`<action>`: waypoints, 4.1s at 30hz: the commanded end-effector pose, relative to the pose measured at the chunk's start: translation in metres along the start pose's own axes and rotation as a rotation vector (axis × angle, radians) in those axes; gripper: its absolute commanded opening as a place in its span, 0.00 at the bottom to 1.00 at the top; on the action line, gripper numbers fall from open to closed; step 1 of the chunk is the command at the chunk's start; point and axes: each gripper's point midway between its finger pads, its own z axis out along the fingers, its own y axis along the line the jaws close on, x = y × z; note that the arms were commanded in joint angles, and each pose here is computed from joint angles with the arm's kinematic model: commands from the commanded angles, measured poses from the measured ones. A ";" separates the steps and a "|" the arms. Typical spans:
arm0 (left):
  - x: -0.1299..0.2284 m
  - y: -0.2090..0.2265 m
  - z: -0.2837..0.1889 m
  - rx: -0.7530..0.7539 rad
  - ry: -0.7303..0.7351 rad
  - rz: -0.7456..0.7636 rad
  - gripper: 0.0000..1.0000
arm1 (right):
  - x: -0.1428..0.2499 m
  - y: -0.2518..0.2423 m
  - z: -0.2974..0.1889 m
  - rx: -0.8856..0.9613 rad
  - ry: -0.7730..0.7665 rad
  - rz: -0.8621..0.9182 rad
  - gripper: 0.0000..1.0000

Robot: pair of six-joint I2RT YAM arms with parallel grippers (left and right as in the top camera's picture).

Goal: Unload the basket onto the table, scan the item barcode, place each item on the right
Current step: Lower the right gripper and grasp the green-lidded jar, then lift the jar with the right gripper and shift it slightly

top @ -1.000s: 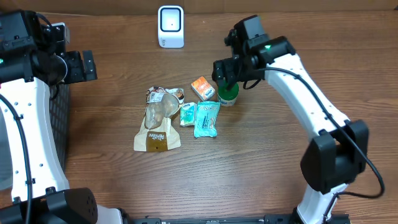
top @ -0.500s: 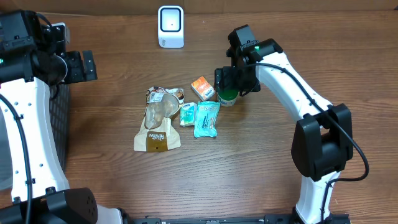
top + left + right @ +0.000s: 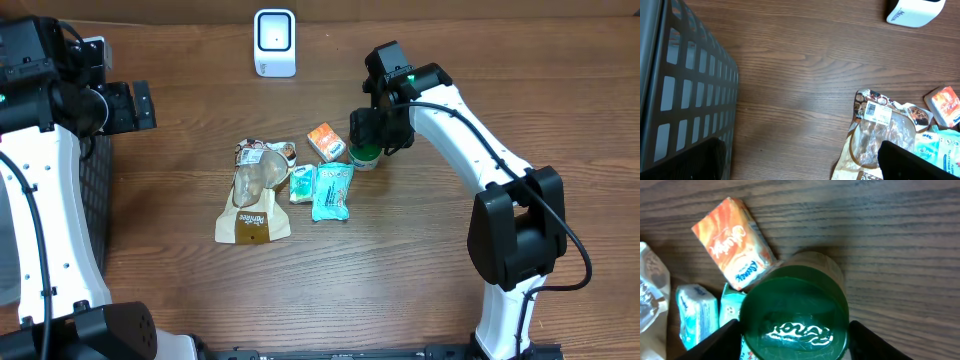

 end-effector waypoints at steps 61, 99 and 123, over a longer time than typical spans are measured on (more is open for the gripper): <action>-0.003 0.002 -0.002 -0.003 -0.011 0.023 1.00 | -0.003 -0.005 0.027 0.112 -0.037 -0.234 0.69; -0.003 0.002 -0.002 -0.003 -0.011 0.023 1.00 | -0.006 0.008 -0.030 -0.178 -0.085 -1.401 0.60; -0.003 0.002 -0.002 -0.003 -0.011 0.023 0.99 | 0.011 -0.012 -0.009 -0.200 -0.015 -1.336 0.82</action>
